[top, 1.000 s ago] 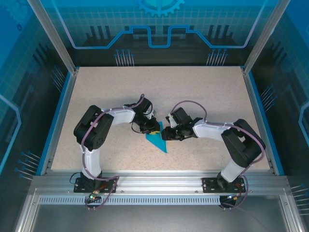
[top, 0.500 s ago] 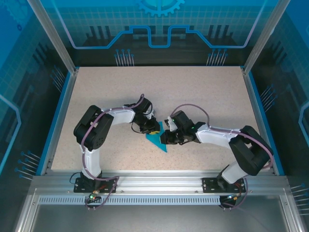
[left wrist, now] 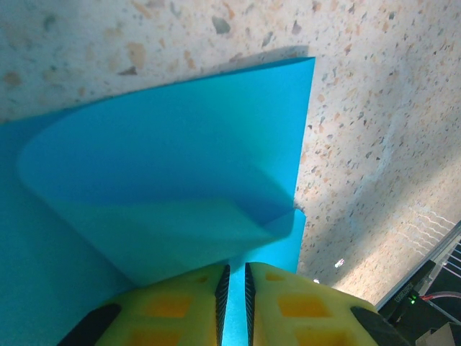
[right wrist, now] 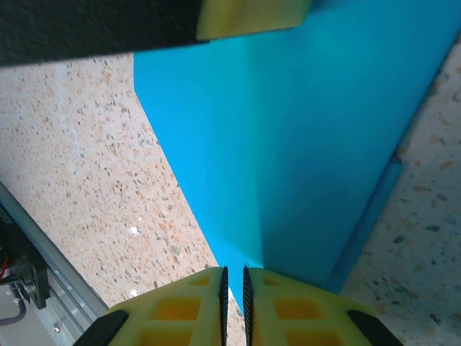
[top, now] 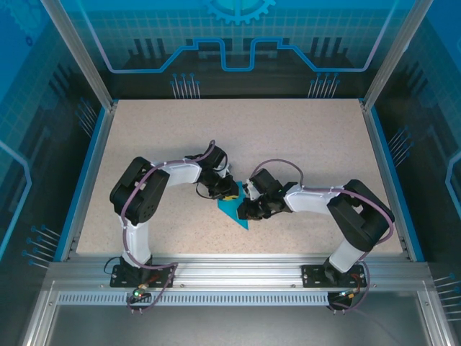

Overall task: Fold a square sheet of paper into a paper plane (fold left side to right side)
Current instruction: Fourth fold the wing at the center of the table.

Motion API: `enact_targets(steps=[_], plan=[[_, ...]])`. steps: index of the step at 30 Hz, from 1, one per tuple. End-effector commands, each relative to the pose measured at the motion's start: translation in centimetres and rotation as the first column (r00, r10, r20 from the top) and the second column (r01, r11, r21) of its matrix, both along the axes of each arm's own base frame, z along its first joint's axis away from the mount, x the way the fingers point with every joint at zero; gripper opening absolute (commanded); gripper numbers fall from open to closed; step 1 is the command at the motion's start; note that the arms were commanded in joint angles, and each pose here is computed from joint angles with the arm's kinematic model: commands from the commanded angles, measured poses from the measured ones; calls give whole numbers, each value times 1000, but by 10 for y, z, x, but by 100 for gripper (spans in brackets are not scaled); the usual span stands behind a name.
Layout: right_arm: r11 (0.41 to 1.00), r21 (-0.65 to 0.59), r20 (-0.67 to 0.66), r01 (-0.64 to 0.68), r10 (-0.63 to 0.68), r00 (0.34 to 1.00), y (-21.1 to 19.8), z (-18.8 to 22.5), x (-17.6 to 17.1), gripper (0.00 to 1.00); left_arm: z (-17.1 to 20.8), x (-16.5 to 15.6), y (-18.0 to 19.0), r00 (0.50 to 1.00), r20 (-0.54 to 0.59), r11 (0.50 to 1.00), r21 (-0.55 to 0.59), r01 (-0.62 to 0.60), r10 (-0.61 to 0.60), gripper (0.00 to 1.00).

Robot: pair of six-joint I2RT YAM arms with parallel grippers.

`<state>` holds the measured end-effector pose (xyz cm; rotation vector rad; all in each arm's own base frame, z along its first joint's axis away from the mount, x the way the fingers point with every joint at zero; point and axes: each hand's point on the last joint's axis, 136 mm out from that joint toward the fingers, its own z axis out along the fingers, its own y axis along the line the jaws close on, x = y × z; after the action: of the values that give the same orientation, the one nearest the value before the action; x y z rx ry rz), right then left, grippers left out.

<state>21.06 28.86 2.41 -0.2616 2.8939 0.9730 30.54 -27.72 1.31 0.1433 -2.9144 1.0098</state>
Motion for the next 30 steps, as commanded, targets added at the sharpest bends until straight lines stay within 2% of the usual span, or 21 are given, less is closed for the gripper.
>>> enact_targets(steps=[1, 21, 30], plan=[[997, -75, -35, -33, 30, 999, -7, -9, -11, 16, -33, -25, 24, 997, -81, 992, 128, 9, 1, 20], [967, -233, -82, -107, 90, 993, -23, -20, -33, 17, -35, -25, 25, 997, -81, 991, 133, 10, 1, 19], [959, -254, -92, -127, 107, 990, -27, -18, -41, 17, -36, -24, 25, 996, -84, 990, 138, 11, 1, 19]])
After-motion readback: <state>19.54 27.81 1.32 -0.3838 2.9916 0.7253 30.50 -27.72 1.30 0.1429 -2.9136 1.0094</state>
